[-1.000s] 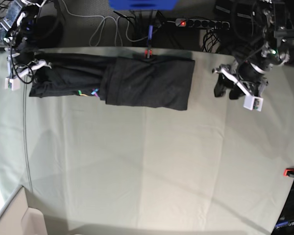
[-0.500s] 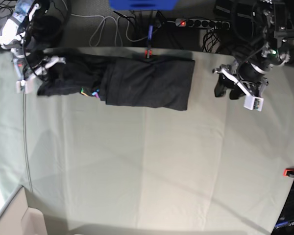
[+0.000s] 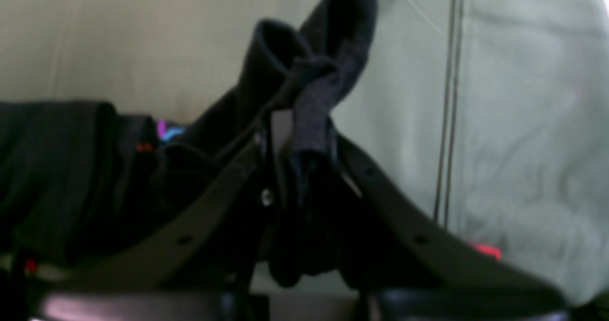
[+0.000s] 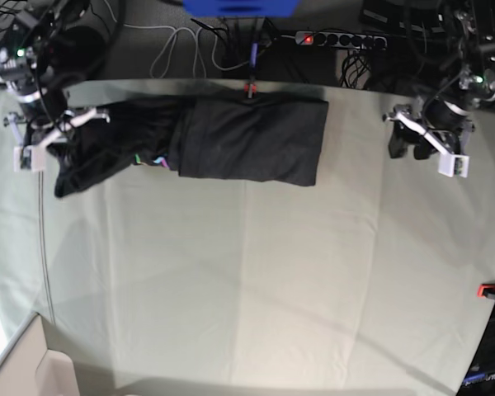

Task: Layout the t-shirt on the table in an organized manner, then fold the t-shirt properly
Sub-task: 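Lift the strip end with the right gripper and fold it over the stack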

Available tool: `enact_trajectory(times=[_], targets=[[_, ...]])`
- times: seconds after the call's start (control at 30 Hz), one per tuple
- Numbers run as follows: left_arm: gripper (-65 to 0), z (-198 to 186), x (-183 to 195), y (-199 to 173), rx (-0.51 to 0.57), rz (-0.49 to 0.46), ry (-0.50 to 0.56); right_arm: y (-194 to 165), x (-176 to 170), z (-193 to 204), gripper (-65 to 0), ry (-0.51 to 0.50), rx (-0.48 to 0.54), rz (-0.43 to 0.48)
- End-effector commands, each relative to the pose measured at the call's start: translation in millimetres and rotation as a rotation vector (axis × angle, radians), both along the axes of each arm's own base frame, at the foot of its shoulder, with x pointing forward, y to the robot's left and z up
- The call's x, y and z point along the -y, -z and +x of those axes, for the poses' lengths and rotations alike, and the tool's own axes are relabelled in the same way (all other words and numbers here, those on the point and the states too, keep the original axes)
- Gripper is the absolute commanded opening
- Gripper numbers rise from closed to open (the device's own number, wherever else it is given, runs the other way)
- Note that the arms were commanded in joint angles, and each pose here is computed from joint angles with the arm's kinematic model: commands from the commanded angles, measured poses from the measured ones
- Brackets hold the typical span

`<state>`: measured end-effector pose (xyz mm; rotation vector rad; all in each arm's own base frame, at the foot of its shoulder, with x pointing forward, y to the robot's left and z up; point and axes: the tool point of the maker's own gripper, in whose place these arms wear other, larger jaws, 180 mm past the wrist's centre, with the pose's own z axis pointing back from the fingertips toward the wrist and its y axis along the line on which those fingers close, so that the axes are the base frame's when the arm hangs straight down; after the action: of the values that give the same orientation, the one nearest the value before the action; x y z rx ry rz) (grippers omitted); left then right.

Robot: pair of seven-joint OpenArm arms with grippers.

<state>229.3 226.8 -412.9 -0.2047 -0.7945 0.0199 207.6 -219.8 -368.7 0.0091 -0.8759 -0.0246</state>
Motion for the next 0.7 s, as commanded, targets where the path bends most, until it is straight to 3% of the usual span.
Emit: enact_trajectory(times=[0.0,0.2,0.53,0.67], targets=[[-35.3,5,-9,-11,0.039,0.010,-0.010,-12,-10,8,-65.0,-0.033,0.056,0.008],[-35.3,-3,-34,-15,0.040,0.039,-0.071,-22,-47,2,-65.0,-0.128,0.155,0.055],[-35.3,-14,-43,-12,0.022,0.046,-0.097,-34,-56,2,-65.0,-0.130,0.211,0.112],[-35.3,-18,-41,-11,0.014,0.047,-0.096,-39,-89,8,-65.0,-0.212,0.228,0.159]])
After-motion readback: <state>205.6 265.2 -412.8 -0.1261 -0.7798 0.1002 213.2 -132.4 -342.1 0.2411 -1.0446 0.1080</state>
